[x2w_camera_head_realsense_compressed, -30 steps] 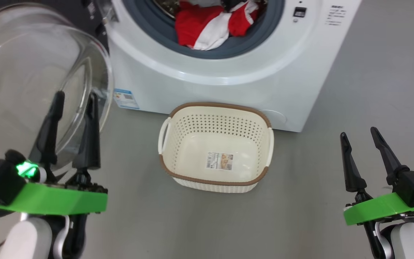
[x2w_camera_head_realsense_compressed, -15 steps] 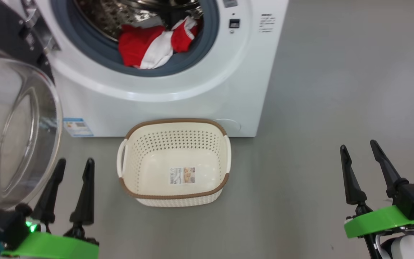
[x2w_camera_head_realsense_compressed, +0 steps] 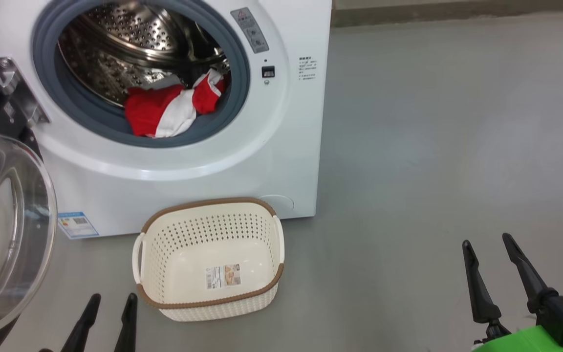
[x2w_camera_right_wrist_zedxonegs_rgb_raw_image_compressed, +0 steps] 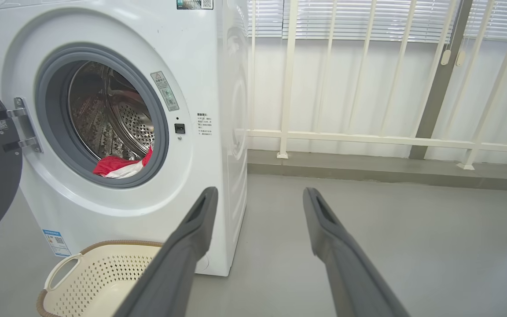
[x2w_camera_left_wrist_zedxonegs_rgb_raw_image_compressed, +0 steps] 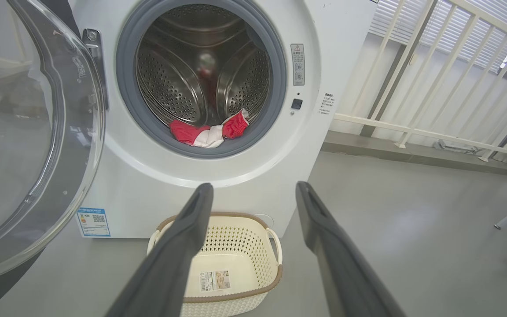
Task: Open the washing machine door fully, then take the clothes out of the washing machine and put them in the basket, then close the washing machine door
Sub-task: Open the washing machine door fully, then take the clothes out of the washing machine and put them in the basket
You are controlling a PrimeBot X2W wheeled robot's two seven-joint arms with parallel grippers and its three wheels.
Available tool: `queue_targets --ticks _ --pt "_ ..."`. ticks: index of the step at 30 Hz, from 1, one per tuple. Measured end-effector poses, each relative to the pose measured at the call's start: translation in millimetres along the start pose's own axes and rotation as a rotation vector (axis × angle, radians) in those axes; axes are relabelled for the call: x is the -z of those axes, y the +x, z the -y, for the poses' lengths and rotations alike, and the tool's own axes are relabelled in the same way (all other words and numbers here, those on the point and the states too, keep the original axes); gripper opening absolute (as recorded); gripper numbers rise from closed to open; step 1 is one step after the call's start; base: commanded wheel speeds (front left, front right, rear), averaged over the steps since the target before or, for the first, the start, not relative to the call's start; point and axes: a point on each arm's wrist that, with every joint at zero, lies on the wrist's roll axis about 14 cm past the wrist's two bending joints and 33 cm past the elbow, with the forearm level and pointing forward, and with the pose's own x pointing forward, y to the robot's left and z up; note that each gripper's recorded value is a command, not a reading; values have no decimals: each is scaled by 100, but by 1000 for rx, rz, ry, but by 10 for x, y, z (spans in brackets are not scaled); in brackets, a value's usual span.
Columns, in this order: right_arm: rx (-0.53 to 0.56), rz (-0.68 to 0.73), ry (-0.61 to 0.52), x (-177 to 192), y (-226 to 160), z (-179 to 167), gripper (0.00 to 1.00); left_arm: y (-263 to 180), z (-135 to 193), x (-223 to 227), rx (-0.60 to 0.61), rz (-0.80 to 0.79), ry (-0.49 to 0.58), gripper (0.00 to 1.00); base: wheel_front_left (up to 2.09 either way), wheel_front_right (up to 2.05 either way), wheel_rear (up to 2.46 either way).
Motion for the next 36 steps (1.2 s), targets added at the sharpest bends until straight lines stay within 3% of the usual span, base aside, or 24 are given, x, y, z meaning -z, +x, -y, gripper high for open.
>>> queue_targets --ticks 21,32,36 --pt "0 29 -7 -98 -98 8 100 -195 -4 -61 -3 -2 73 100 8 -8 0" --pt "-10 3 -4 -16 -81 -28 100 -189 -41 -82 -23 -3 76 100 133 -133 0" --pt "-13 -10 -4 25 -73 -37 100 -161 -15 -198 -26 50 16 100 195 -195 0"
